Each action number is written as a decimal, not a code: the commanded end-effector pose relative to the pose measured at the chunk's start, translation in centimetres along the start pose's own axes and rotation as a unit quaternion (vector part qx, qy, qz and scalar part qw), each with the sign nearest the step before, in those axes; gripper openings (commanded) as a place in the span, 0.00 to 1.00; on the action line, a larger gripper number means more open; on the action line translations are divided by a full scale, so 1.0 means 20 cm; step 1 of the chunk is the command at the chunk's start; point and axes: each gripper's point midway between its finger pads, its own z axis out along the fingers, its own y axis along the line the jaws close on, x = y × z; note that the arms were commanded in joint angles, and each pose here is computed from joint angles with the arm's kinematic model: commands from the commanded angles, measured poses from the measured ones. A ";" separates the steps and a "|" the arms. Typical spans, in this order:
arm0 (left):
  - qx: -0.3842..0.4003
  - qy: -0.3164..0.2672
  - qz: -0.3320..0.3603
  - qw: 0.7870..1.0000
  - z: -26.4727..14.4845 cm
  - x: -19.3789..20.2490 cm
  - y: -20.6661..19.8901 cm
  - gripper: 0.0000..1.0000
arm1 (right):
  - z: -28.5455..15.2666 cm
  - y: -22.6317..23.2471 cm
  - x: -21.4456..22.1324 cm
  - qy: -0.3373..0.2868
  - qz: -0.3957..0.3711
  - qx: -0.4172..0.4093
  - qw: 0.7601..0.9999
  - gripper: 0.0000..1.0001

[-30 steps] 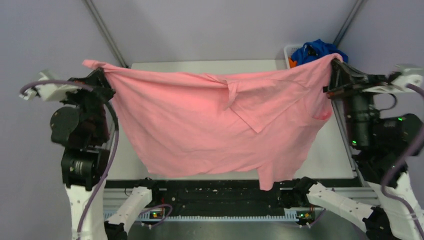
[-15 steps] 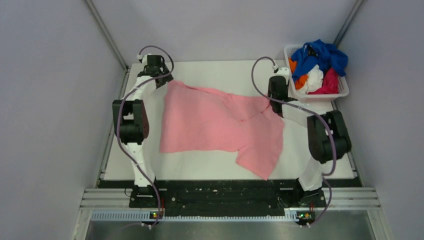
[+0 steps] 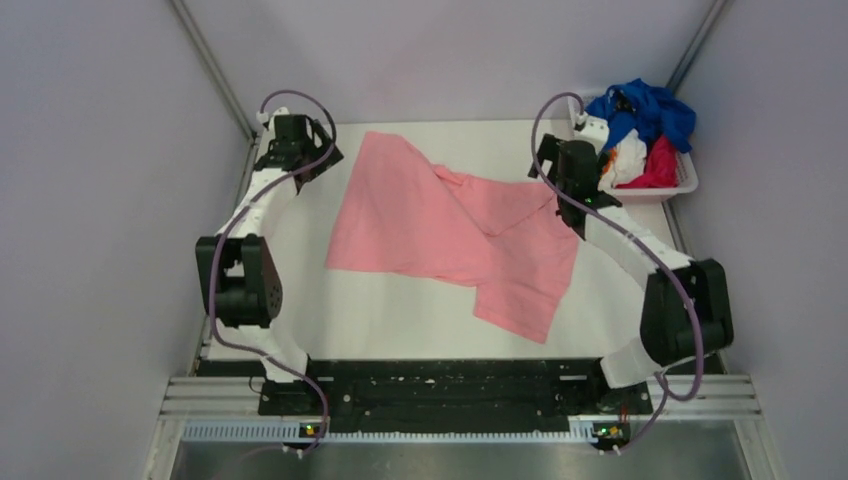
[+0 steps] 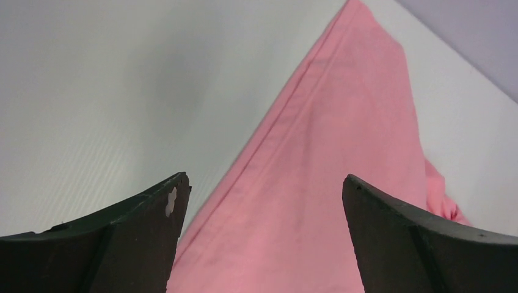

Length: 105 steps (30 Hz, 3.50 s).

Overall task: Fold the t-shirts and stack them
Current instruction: Flatten out the tshirt

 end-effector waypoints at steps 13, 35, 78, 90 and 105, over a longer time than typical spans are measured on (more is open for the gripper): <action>-0.113 0.125 -0.054 0.984 -0.47 0.79 0.55 0.89 | -0.56 -0.09 0.52 0.136 0.154 -0.072 0.976 0.99; -0.172 0.228 -0.042 0.957 -0.29 1.05 0.63 0.43 | -0.60 -0.13 0.59 0.158 0.132 -0.066 0.976 0.98; -0.179 0.173 0.000 0.968 -0.44 0.99 0.60 0.00 | -1.30 -0.11 1.37 0.432 -0.072 -0.033 0.899 0.68; -0.184 0.158 0.004 0.970 -0.47 0.94 0.61 0.00 | -1.24 -0.14 1.48 0.438 -0.086 0.007 0.895 0.19; -0.096 0.017 -0.022 0.995 -0.67 0.32 0.25 0.00 | -0.88 0.06 0.24 0.107 0.089 -0.032 0.990 0.00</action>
